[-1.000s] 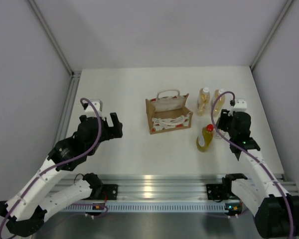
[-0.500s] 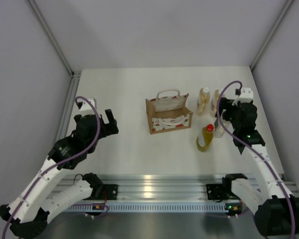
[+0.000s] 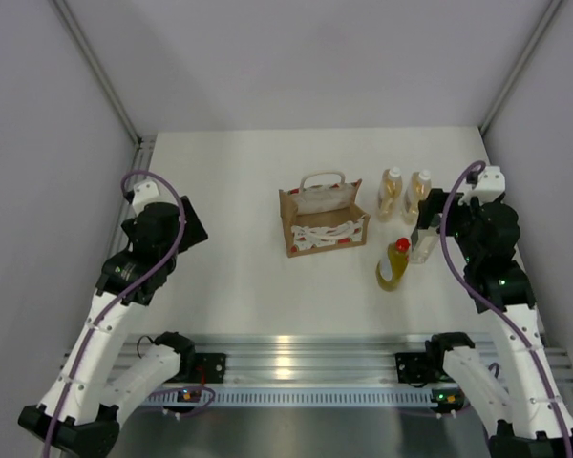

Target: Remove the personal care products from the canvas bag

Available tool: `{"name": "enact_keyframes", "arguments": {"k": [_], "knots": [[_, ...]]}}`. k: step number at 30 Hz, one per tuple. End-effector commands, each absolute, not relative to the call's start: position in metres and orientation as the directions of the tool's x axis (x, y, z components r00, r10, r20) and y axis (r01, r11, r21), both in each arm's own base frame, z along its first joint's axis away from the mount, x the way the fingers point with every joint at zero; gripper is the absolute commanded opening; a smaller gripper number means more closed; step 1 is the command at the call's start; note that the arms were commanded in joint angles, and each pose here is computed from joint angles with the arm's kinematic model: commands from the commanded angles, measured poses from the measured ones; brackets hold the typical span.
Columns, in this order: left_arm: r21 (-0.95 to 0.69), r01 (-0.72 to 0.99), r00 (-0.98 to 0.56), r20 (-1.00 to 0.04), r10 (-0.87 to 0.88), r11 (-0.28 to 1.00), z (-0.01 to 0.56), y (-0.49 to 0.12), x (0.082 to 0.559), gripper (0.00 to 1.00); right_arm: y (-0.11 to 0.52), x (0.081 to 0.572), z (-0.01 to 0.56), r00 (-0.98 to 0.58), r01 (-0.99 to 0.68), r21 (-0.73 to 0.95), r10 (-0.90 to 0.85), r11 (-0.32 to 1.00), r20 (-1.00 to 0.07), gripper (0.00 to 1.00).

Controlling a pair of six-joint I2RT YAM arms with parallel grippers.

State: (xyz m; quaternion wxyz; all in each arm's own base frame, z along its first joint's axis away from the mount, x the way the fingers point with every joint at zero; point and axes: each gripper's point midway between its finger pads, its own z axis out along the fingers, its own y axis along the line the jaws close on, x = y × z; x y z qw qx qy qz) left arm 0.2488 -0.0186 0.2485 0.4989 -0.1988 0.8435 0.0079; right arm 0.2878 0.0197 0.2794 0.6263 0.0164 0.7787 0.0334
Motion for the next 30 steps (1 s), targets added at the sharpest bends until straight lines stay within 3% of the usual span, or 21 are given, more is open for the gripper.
{"name": "enact_keyframes", "arguments": {"k": [1, 9, 17, 30], "knots": [[-0.199, -0.318, -0.395, -0.861, -0.320, 0.927, 0.263, -0.019, 0.250, 0.98, 0.025, 0.261, 0.296, -0.221, -0.055, 0.064, 0.050, 0.996, -0.974, 1.00], [-0.149, -0.285, -0.339, -0.908, -0.245, 0.947, 0.285, -0.005, 0.236, 0.98, 0.024, 0.221, 0.304, -0.237, -0.087, 0.029, 0.008, 0.996, -0.971, 0.99], [-0.191, -0.237, -0.269, -0.929, -0.254, 0.952, 0.298, -0.002, 0.213, 0.98, -0.008, 0.192, 0.297, -0.289, 0.059, -0.042, -0.024, 0.997, -0.957, 0.99], [-0.212, -0.160, -0.248, -0.937, -0.247, 0.964, 0.311, -0.002, 0.182, 0.98, -0.008, 0.159, 0.313, -0.166, 0.041, 0.001, 0.008, 0.999, -0.986, 1.00]]}}
